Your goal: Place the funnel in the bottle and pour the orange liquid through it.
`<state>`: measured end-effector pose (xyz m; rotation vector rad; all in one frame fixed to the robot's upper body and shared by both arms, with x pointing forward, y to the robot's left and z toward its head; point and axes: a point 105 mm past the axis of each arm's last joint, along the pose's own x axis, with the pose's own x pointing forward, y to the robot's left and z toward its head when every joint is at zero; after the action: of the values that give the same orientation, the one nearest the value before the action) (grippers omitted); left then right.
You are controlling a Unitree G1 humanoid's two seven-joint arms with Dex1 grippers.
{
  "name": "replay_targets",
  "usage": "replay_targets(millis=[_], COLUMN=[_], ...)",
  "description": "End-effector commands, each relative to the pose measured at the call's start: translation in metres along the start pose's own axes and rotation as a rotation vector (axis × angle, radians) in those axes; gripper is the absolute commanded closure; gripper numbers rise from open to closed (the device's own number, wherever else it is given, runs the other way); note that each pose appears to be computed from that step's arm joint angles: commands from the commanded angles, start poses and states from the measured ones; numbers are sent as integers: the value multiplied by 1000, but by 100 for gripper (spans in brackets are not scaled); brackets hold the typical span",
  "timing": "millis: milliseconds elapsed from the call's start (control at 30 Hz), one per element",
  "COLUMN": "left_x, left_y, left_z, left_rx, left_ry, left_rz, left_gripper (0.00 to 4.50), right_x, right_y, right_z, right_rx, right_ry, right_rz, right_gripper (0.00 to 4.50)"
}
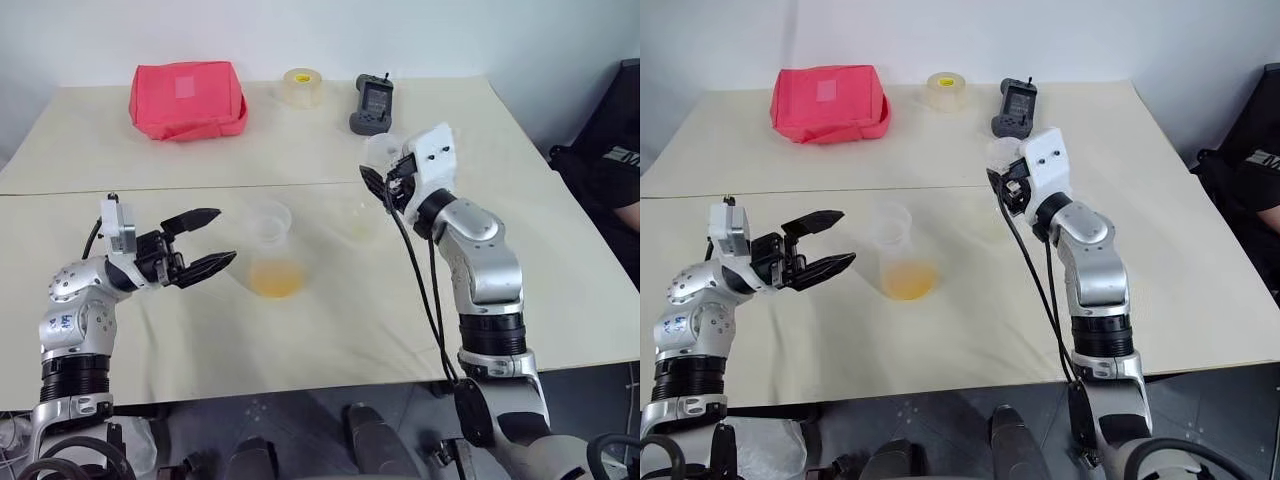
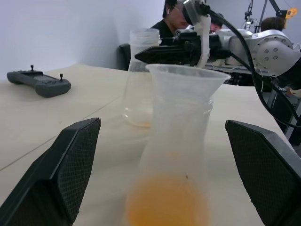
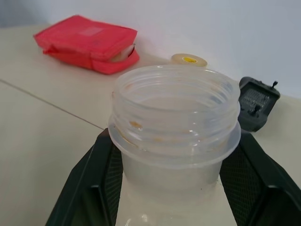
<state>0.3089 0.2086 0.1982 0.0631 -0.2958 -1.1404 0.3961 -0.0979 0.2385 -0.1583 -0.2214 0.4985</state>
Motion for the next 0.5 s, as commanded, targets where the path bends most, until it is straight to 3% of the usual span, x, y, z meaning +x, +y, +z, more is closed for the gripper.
replay_targets(millis=[33,167,367,500], left_x=[-3,-4,-3,-2], left_y=[-1,-2,-3,-3], left_z=[10,9,8,7], left_rx=[36,34,30,27], left_ry=[-10,-7,-4,-7], left_rz=[5,8,3,-2], left_gripper=[0,0,0,0], right_x=[-3,-6,-12,-17], right_y=[-1,2,7,7], right_z=[8,2,-3,8], right_rx=[7,49,41,2], right_ry=[-58,-55,-50,-90], right_rz=[-11,-5,24,15], right_gripper=[207,207,10,4])
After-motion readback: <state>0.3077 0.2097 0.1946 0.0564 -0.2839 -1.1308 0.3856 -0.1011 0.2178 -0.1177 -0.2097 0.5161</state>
